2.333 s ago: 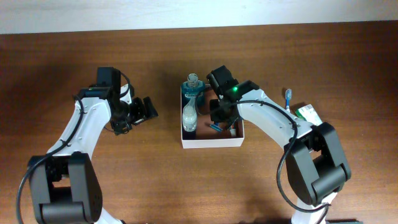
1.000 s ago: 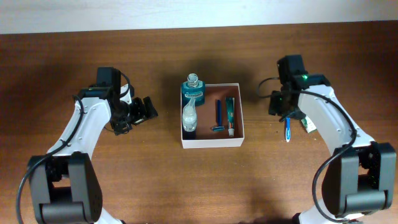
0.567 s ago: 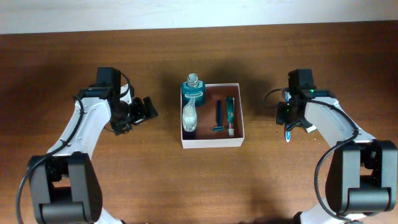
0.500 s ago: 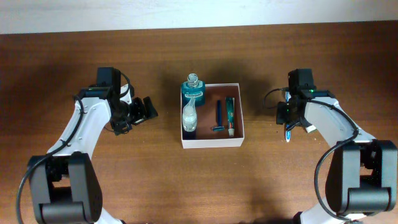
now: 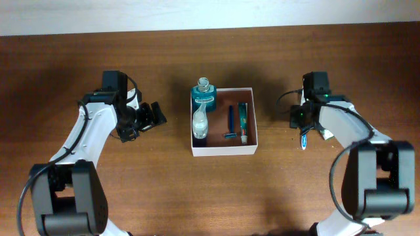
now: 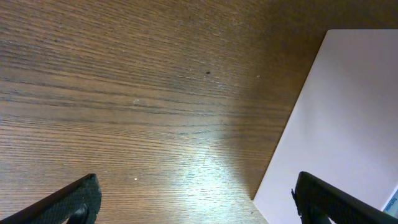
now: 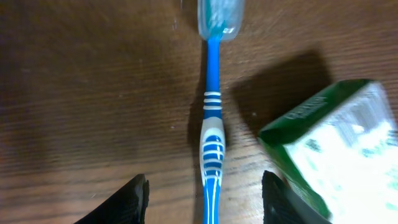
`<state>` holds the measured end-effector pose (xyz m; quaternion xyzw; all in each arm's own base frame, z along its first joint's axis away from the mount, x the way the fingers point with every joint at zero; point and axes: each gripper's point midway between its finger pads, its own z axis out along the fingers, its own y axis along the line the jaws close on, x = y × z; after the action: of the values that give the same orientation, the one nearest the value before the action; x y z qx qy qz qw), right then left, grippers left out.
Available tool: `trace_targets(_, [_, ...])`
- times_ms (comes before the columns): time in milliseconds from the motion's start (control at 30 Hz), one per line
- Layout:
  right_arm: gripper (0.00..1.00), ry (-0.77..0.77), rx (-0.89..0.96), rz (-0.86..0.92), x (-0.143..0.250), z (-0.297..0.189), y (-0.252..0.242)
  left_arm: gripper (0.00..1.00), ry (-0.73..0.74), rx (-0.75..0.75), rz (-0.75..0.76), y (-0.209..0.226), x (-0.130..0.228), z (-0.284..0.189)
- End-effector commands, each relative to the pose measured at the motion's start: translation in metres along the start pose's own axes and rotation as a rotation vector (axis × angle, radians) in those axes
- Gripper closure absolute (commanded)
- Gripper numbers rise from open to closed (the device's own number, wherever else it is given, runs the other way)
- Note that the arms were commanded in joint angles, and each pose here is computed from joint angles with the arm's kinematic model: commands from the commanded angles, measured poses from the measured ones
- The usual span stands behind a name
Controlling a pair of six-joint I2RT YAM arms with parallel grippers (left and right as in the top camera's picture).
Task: Pack container
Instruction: 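Close the right gripper on the toothbrush handle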
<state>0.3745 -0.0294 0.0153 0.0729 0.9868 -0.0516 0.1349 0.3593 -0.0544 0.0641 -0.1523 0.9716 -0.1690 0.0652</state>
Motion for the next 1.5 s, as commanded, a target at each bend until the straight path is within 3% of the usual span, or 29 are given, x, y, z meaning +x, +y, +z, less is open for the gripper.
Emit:
trace_targets(0, [0.48, 0.049, 0.000, -0.005, 0.011, 0.019, 0.001, 0.01, 0.013, -0.005, -0.005, 0.003, 0.002, 0.004])
trace_targets(267, [0.48, 0.069, 0.002, -0.002, 0.014, 0.033, 0.002, 0.01, 0.013, -0.005, -0.005, 0.003, 0.002, 0.004])
trace_targets(467, [0.75, 0.080, 0.004, -0.002, 0.017, 0.032, 0.002, 0.01, 0.013, -0.005, -0.005, 0.003, 0.002, 0.004])
trace_targets(700, [0.85, 0.095, 0.006, -0.002, 0.021, 0.032, 0.001, 0.01, 0.013, -0.005, -0.005, 0.003, 0.002, 0.004])
trace_targets(800, [0.96, 0.101, 0.006, -0.003, 0.022, 0.032, 0.001, 0.01, 0.013, -0.005, -0.005, 0.003, 0.002, 0.004])
trace_targets(1133, [0.96, 0.118, -0.004, -0.009, 0.011, 0.009, 0.004, 0.01, 0.013, -0.005, -0.005, 0.003, 0.002, 0.004])
trace_targets(1467, [0.96, 0.008, -0.184, -0.060, -0.038, -0.091, 0.057, 0.01, 0.013, -0.005, -0.005, 0.003, 0.002, 0.004])
